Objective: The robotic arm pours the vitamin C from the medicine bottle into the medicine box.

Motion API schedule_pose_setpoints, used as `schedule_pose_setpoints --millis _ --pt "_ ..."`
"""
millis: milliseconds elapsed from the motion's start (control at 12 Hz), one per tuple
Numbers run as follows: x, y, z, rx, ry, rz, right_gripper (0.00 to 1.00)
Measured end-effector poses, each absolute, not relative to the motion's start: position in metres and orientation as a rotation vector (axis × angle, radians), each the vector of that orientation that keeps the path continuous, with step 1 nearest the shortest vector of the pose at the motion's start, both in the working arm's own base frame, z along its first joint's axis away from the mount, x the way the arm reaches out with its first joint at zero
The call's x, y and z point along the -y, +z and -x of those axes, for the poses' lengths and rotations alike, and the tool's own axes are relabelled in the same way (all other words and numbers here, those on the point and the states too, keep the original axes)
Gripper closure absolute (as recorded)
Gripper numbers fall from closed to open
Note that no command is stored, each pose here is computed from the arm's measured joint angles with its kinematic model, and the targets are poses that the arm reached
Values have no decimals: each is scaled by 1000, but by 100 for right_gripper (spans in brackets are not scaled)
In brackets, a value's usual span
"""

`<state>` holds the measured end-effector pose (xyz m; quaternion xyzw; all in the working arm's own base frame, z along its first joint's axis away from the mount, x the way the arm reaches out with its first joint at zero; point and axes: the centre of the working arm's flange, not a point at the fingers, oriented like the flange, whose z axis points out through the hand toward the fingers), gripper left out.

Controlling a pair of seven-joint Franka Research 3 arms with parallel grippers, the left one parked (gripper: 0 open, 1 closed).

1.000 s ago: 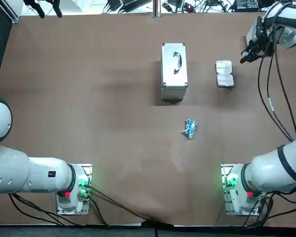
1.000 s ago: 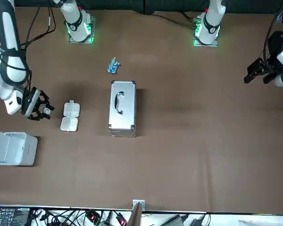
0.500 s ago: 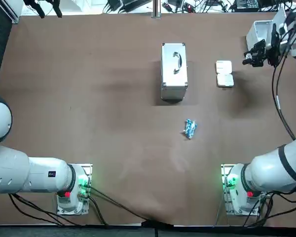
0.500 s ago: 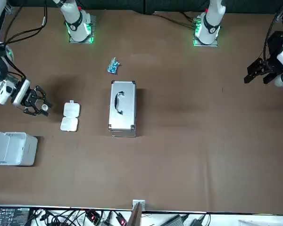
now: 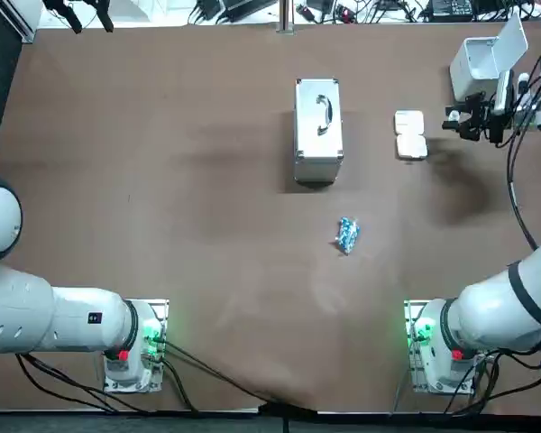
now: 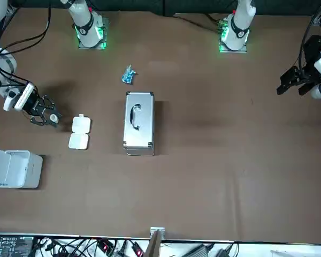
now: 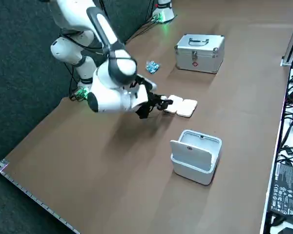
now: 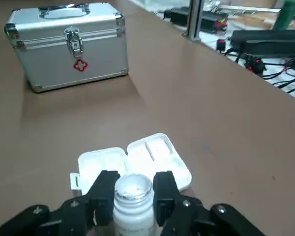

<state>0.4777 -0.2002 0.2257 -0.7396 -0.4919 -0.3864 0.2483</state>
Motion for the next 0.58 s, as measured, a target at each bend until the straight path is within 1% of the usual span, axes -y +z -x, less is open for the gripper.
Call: schedule_pose_setpoints --millis 250,583 --pt "221 180 -462 1213 -1178 2013 58" --pt "232 152 -466 1121 -1259 2031 58"
